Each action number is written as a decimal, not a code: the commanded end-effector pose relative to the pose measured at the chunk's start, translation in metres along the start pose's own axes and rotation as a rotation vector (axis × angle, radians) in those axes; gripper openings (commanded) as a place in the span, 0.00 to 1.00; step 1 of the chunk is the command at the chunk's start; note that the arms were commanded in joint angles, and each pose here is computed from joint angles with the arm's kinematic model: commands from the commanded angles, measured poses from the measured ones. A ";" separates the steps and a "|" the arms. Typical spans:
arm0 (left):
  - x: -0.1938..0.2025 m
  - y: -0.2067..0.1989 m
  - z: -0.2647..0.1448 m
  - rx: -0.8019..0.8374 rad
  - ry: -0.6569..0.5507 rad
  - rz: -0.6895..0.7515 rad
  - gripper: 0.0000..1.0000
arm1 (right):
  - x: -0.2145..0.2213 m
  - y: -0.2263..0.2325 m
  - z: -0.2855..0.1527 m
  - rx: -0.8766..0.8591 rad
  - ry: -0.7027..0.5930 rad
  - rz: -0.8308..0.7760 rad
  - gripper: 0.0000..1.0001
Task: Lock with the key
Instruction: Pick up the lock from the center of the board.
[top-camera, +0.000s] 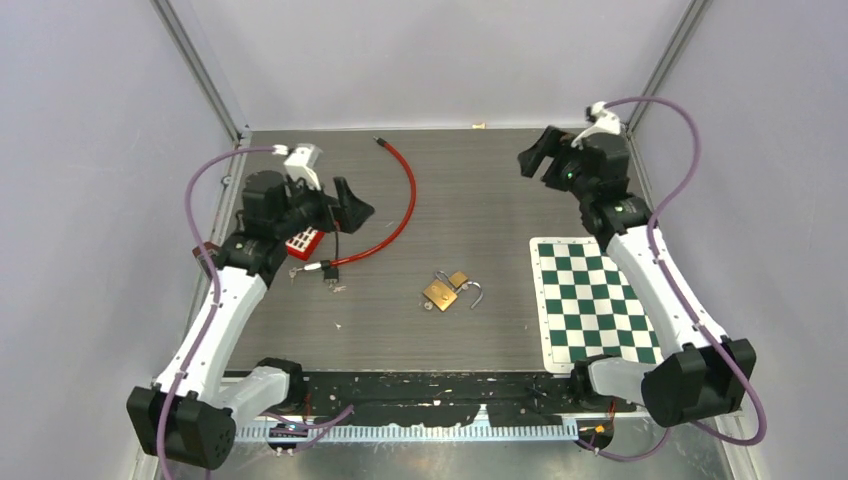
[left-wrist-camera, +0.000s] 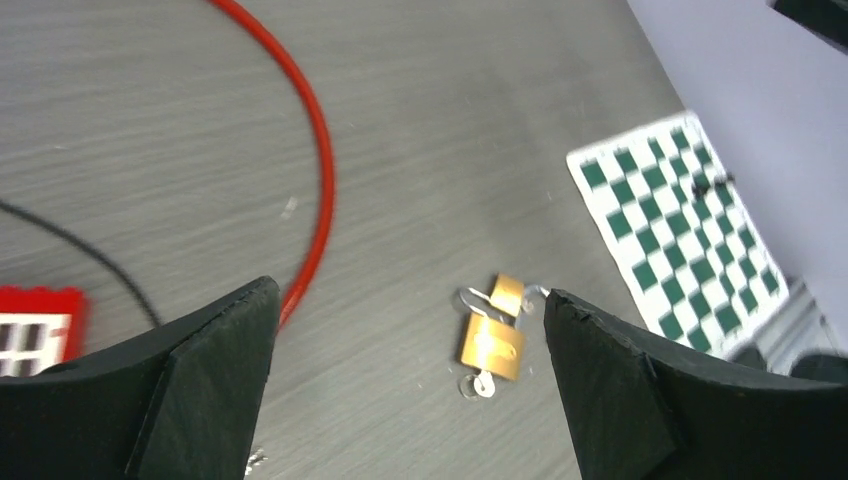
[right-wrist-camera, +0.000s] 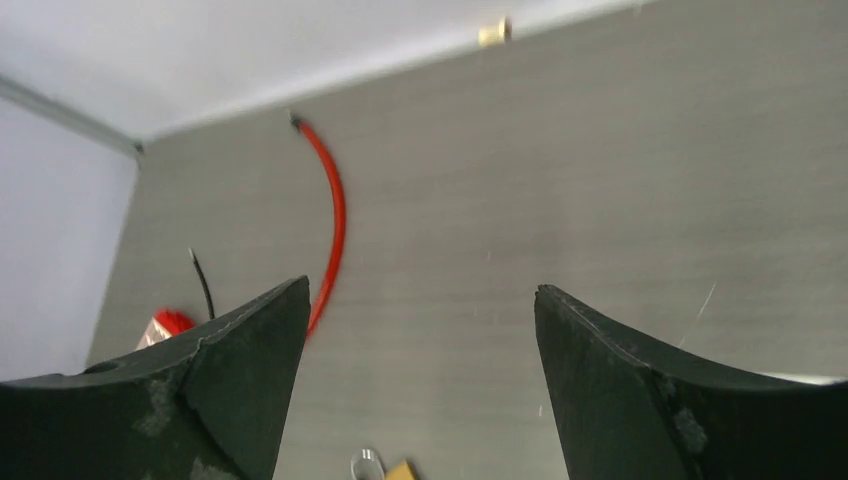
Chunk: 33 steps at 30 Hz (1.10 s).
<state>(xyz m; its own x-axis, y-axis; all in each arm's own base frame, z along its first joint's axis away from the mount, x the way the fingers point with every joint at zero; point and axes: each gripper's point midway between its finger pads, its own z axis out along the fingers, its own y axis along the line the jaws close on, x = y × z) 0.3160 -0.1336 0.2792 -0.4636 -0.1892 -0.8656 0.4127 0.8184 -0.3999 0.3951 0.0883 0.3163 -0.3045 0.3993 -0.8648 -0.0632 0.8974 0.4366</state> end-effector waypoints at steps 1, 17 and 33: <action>0.028 -0.036 0.022 0.121 0.052 0.108 0.99 | 0.052 0.003 0.008 0.029 0.113 -0.018 0.88; 0.204 -0.112 0.094 0.245 0.434 0.426 0.98 | 0.148 -0.008 0.009 0.100 0.351 -0.040 0.77; 0.269 -0.092 0.121 0.034 0.593 0.527 0.96 | 0.159 -0.015 0.003 0.123 0.391 -0.038 0.77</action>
<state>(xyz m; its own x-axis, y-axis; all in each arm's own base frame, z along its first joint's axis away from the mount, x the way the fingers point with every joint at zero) 0.2367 -0.3196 0.0457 -0.5365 0.5579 -0.6332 0.7341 0.6786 -0.0239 0.3478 0.1386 0.1658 -0.6610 0.2674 -0.7012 0.0149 0.9389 0.3439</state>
